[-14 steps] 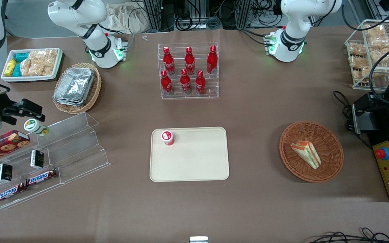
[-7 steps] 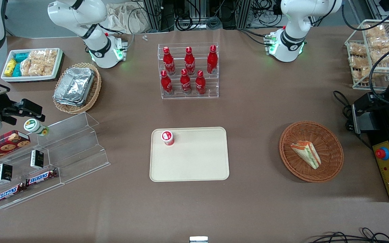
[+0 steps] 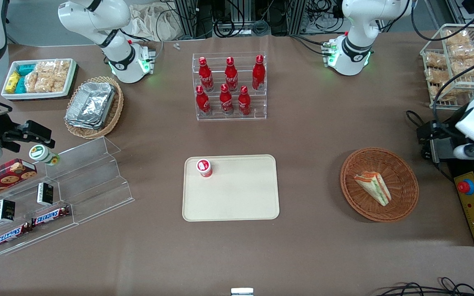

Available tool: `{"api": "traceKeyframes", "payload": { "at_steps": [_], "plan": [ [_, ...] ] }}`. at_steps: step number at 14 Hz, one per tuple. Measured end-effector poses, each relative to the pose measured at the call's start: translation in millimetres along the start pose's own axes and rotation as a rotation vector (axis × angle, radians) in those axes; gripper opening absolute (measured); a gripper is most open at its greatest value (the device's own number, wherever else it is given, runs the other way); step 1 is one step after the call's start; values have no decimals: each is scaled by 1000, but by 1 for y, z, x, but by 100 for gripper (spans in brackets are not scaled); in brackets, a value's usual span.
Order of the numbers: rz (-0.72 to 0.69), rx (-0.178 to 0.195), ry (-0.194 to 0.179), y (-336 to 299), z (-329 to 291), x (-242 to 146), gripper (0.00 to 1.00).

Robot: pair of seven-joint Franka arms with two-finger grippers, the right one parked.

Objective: Place sandwich from basket to tray
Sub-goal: 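Move the left gripper over the sandwich in the wicker basket, then lower the left gripper and close it on the wrapped sandwich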

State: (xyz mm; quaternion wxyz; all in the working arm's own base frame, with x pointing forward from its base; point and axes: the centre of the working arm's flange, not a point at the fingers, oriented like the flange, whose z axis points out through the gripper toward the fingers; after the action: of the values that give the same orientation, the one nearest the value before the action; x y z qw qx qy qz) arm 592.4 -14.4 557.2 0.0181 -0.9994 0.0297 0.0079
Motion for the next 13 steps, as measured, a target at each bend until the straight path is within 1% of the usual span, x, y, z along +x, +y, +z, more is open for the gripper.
{"api": "traceKeyframes", "payload": {
  "at_steps": [3, 5, 9, 13],
  "plan": [
    [-16, -2, 12, 3, 47, 3, 100],
    [-42, -4, 29, 7, 74, 4, 100],
    [-158, -19, 41, 17, 148, 7, 100],
    [-267, -27, 39, 20, 208, 21, 100]
  ]
}}
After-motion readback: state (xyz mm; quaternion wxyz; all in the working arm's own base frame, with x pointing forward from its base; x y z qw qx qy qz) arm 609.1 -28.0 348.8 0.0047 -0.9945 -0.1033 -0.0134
